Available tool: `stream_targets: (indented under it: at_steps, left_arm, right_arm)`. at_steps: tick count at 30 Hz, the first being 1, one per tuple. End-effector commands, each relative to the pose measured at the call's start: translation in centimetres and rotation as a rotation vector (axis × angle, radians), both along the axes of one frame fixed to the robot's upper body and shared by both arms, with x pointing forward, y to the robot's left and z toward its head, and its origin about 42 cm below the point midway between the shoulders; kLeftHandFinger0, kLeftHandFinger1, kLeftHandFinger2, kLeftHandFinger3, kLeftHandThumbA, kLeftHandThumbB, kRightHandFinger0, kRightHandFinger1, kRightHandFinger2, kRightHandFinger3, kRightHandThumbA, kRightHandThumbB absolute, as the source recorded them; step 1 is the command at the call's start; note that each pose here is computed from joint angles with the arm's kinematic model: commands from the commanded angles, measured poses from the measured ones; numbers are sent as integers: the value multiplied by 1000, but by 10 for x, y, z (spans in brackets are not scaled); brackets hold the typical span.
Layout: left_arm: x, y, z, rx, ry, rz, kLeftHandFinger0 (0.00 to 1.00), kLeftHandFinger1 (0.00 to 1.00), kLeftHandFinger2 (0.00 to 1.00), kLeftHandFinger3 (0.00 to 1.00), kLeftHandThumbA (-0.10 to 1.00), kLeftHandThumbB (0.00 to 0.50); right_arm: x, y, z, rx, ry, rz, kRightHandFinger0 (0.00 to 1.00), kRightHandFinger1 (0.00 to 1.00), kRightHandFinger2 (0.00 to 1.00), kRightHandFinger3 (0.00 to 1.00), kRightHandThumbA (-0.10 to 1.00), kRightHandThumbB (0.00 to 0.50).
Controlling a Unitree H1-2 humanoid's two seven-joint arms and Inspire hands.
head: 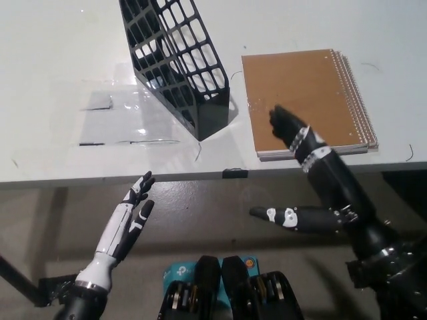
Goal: Use the right hand to pick up a book from the book holder on the left side and put it on another book on the right side
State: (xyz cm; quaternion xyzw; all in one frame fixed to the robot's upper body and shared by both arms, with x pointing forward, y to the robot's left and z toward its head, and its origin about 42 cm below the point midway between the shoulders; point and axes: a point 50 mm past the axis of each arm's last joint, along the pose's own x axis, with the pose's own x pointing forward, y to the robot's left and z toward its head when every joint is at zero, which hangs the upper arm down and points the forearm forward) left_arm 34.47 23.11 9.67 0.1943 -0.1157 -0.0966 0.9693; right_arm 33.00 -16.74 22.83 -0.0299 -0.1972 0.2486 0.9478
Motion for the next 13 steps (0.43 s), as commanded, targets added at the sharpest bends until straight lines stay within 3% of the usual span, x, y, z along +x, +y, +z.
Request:
stream_targets:
  at_steps: [1, 13]
  left_arm:
    - [1, 3, 13, -17, -57, -11, 1000, 1000, 1000, 1000, 1000, 137]
    - [-12, 3, 3, -15, -40, -3, 1000, 1000, 1000, 1000, 1000, 116]
  right_arm:
    - [9, -1, -17, 21, -13, -36, 1000, 1000, 1000, 1000, 956, 211]
    - [17, -12, -81, -69, 190, -82, 1000, 1000, 1000, 1000, 930, 228]
